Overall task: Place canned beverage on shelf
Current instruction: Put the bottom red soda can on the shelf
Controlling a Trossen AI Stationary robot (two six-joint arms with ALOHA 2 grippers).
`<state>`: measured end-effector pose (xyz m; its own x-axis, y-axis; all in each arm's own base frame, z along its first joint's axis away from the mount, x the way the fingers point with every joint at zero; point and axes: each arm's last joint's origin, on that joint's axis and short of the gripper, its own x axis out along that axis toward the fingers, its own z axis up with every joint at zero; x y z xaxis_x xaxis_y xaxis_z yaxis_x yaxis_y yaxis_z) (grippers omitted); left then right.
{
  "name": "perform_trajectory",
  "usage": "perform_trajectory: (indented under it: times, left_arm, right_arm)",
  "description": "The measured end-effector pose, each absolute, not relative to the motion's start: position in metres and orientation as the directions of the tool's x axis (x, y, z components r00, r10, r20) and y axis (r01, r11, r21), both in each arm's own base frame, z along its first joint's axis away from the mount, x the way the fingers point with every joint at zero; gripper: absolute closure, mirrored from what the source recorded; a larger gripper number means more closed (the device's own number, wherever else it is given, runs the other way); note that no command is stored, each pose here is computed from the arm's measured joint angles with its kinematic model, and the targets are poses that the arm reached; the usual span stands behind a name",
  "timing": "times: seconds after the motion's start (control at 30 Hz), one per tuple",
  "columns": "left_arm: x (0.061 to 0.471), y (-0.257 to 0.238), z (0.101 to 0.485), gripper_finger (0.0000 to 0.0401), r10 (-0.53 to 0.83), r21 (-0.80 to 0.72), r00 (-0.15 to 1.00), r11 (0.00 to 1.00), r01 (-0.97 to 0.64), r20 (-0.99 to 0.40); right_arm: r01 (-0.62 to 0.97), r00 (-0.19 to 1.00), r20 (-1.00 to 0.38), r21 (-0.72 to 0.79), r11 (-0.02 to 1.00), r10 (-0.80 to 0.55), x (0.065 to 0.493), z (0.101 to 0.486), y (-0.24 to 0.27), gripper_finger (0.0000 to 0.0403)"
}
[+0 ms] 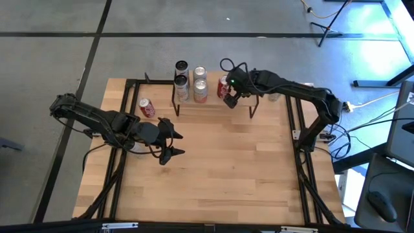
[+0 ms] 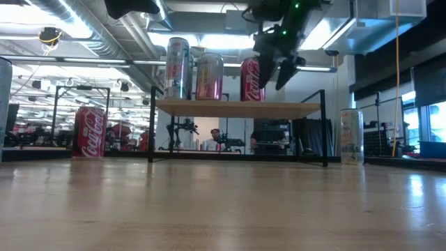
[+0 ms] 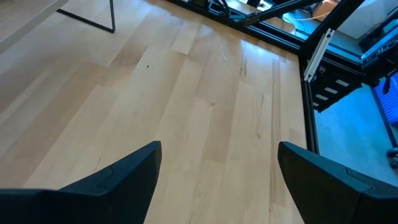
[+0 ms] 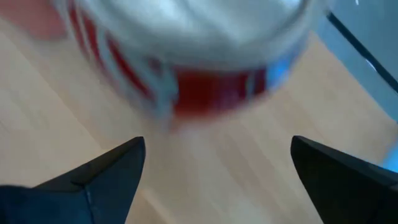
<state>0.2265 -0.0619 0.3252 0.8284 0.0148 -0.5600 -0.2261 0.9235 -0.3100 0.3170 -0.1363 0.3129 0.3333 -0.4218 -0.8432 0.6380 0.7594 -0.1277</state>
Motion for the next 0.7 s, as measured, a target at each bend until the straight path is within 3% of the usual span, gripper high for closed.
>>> perform_trajectory:
  times: [0.37,0.7]
  left_arm:
    - [0.227,-0.062,0.325,0.0083,0.015,-0.311,0.829,0.923,-0.226,-0.560]
    - [0.227,-0.062,0.325,0.0083,0.015,-0.310,0.828,0.924,-0.226,-0.560]
  right_arm:
    - [0.557,0.486,-0.748,-0.134,0.820,-0.452,0.337,0.312,-0.145,0.0013]
    - [0.538,0.499,-0.749,-0.126,0.834,-0.435,0.336,0.318,-0.146,0.0013]
